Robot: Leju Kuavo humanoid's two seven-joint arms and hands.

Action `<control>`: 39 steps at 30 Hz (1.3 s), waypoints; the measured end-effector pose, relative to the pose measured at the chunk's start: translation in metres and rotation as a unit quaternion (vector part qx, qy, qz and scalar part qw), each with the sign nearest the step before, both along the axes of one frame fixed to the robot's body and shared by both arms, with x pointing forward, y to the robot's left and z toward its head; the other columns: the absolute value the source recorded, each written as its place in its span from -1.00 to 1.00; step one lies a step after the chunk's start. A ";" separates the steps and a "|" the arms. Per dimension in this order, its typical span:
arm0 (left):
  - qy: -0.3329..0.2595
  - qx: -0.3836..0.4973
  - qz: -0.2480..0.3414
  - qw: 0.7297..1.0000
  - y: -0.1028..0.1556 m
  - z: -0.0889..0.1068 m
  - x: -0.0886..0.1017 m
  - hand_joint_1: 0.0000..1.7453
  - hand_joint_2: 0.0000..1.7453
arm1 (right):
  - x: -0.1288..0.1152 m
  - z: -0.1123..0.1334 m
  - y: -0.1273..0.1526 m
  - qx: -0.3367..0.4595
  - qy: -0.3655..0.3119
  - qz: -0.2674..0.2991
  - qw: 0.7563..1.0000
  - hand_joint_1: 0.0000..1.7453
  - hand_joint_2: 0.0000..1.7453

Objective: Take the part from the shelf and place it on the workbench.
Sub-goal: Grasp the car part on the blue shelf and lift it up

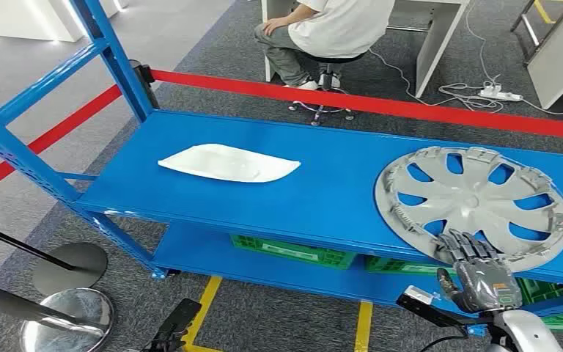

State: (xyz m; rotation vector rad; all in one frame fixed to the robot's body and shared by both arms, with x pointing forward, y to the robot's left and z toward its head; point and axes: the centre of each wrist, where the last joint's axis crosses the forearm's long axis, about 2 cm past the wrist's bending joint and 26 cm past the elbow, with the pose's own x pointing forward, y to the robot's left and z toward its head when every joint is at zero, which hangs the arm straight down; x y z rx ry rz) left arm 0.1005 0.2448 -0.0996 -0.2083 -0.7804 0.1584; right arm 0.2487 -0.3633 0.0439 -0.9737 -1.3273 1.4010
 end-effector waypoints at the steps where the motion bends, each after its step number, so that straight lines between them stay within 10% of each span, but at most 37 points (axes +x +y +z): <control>1: 0.000 0.000 0.000 1.000 0.000 0.000 0.000 -1.00 -1.00 | 0.000 0.000 0.000 0.000 0.002 -0.001 1.000 -1.00 1.00; 39: -0.003 -0.004 0.009 1.000 0.001 0.000 0.001 -1.00 -1.00 | 0.004 0.001 -0.004 0.028 0.022 -0.012 0.999 -1.00 1.00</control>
